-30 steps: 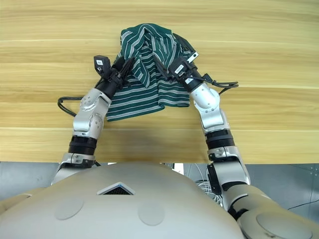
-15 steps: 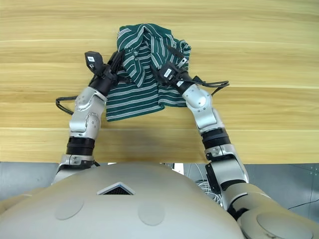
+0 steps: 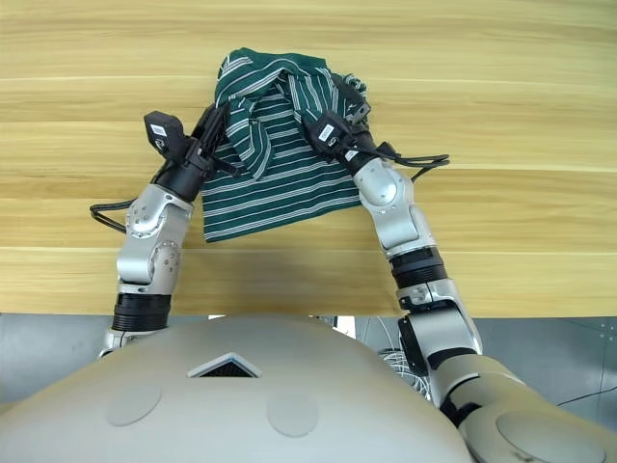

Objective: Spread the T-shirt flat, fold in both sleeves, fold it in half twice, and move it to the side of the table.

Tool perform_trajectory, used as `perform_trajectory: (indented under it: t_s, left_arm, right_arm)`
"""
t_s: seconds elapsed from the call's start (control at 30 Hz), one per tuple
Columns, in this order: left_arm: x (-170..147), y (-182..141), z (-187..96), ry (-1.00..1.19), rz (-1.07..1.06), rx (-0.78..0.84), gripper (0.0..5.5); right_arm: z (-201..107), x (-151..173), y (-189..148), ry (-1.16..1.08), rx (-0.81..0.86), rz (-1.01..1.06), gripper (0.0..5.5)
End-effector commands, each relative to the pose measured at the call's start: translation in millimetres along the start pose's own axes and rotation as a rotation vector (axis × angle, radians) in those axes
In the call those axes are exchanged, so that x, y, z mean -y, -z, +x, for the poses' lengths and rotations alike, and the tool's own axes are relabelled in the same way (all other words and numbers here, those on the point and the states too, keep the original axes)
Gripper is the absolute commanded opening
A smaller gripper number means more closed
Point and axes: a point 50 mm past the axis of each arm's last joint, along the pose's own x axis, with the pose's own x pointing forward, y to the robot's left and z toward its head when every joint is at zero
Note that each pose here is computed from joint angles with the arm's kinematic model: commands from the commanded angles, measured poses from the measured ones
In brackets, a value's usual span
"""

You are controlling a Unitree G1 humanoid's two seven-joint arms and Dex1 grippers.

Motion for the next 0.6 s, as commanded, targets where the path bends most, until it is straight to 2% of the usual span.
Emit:
perform_trajectory:
  t_s: [0.03, 0.13, 0.23, 0.37, 0.6]
  left_arm:
    - [-4, -5, -5, -0.018, 0.032, 0.0, 0.0]
    - [-7, -9, -6, -0.03, 0.049, 0.009, 0.0]
    - [-14, -18, -8, -0.047, 0.089, 0.034, 0.0]
    - [-27, -30, -13, -0.086, 0.143, 0.06, 0.0]
    - [-39, -43, -19, -0.111, 0.207, 0.078, 0.0]
  right_arm:
    - [-2, 17, -4, 0.062, 0.01, -0.021, 3.47]
    - [-5, 19, -5, 0.06, 0.013, -0.023, 2.92]
    - [-12, 21, -12, 0.057, 0.062, 0.004, 2.92]
    - [-17, 35, -8, 0.102, 0.049, -0.025, 2.92]
    - [-27, 2, -28, -0.079, 0.156, 0.004, 2.92]
